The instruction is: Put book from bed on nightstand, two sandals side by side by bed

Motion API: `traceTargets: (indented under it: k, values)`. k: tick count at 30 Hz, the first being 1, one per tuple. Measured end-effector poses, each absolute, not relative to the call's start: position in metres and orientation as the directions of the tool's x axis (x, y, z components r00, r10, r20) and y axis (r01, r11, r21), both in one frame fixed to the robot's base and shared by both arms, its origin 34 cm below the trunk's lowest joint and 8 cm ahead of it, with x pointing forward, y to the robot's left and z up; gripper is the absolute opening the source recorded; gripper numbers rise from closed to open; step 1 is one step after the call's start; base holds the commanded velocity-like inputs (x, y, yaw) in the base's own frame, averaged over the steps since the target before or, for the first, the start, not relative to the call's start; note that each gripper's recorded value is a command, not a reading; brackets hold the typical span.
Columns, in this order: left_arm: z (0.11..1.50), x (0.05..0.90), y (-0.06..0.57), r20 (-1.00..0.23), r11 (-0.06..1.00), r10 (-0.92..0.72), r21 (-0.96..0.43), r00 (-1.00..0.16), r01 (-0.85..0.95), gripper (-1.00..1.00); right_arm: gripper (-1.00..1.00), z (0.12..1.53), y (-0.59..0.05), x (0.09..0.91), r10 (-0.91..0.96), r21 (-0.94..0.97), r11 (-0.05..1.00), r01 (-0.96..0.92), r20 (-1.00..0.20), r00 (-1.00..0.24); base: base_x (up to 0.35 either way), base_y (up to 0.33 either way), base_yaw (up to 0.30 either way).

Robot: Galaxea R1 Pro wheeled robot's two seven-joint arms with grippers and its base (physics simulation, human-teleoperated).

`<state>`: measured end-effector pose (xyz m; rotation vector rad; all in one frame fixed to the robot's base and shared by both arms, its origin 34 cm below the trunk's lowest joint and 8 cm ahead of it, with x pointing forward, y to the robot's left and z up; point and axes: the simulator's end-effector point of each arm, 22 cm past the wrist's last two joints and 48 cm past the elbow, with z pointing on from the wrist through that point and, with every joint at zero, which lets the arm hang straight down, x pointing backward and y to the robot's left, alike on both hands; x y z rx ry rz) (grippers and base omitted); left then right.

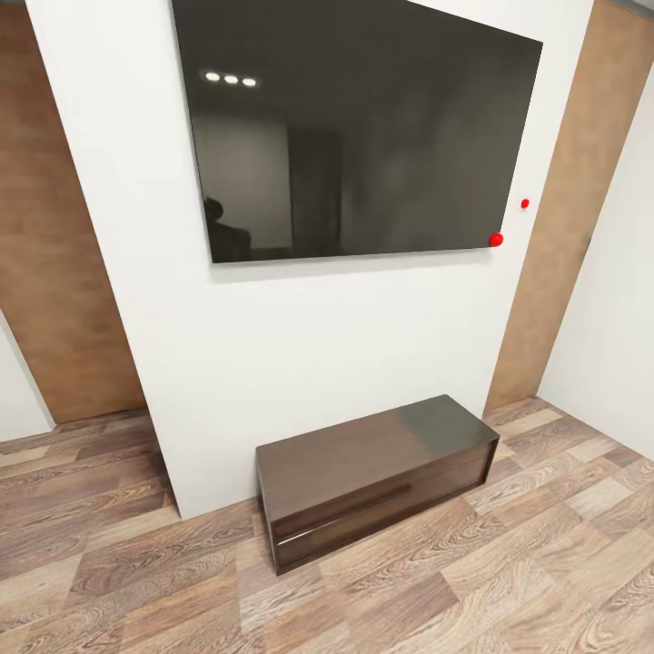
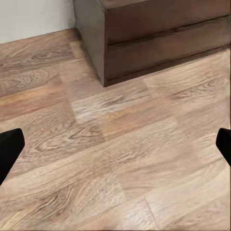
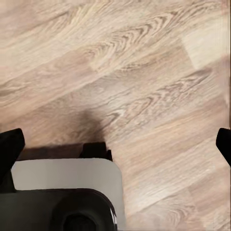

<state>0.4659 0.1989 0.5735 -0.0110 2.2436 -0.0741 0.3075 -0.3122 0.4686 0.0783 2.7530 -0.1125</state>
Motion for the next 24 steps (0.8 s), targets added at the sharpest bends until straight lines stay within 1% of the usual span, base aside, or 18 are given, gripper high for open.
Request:
traceTargets:
  k: [2,7,11,20,24]
  values:
    - [0.577,0.469,0.195,-0.787,0.998,-0.04,-0.064,-0.616,0.017,1.0,1.0,0.471,-0.322,0.312,0.084,-0.065,0.991,0.12,-0.403,-0.912,0.0,0.0,0.0]
    - [0.574,0.466,0.198,-0.78,0.998,-0.044,-0.065,-0.624,0.011,1.0,1.0,0.475,-0.328,0.319,0.106,-0.061,0.987,0.147,-0.441,-0.891,0.0,0.0,0.0]
    - [0.559,0.449,0.197,-0.752,0.998,-0.042,-0.066,-0.658,0.011,1.0,1.0,0.476,-0.328,0.321,0.11,-0.059,0.987,0.152,-0.448,-0.887,0.0,0.0,0.0]
    - [0.551,0.439,0.198,-0.735,0.998,-0.045,-0.066,-0.677,0.005,1.0,1.0,0.476,-0.33,0.321,0.112,-0.062,0.986,0.156,-0.45,-0.886,0.0,0.0,-0.002]
    - [0.55,0.439,0.198,-0.735,0.998,-0.045,-0.066,-0.677,0.006,1.0,1.0,0.476,-0.33,0.321,0.112,-0.062,0.986,0.157,-0.45,-0.886,0.0,0.0,-0.147]
